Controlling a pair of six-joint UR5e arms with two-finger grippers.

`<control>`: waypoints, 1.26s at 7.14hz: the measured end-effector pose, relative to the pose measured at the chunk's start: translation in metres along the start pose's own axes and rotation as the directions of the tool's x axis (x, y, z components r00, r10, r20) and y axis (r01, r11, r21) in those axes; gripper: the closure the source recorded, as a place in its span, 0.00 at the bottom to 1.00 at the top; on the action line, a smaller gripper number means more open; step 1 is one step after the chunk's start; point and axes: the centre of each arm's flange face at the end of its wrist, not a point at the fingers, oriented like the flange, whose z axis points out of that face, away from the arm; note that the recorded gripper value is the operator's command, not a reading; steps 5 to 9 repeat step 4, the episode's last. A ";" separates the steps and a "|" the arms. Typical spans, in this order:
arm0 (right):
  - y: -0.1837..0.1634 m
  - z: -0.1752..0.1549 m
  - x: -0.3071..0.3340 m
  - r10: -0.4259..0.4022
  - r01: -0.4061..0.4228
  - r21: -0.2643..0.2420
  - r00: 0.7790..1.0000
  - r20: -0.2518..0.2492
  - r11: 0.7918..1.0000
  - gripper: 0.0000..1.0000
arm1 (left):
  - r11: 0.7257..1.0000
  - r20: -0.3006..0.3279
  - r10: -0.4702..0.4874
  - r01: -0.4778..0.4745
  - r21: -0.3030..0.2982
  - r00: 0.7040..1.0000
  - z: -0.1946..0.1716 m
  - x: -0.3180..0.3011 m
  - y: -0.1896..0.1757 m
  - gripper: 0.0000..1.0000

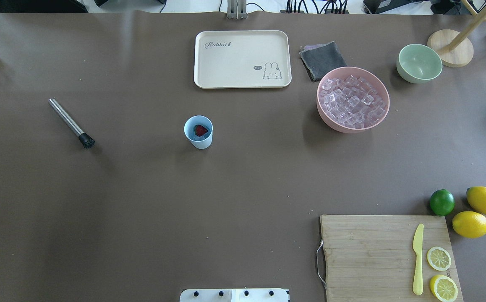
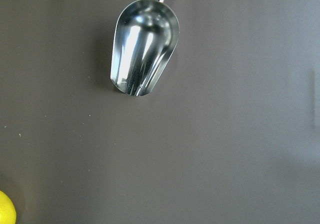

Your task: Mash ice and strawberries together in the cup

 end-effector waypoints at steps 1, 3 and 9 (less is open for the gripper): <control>0.000 0.001 0.000 0.000 0.000 -0.001 1.000 0.001 1.000 0.01 | 1.000 0.011 0.013 -0.013 0.009 1.000 -0.001 0.002 -0.007 0.01; 0.002 0.000 0.000 -0.005 0.005 0.002 1.000 -0.001 1.000 0.01 | 1.000 0.029 0.024 -0.024 0.007 0.999 0.003 0.003 -0.010 0.01; 0.002 0.000 0.000 -0.006 0.006 0.002 1.000 -0.001 1.000 0.01 | 1.000 0.029 0.022 -0.022 0.002 0.999 0.005 0.003 -0.008 0.01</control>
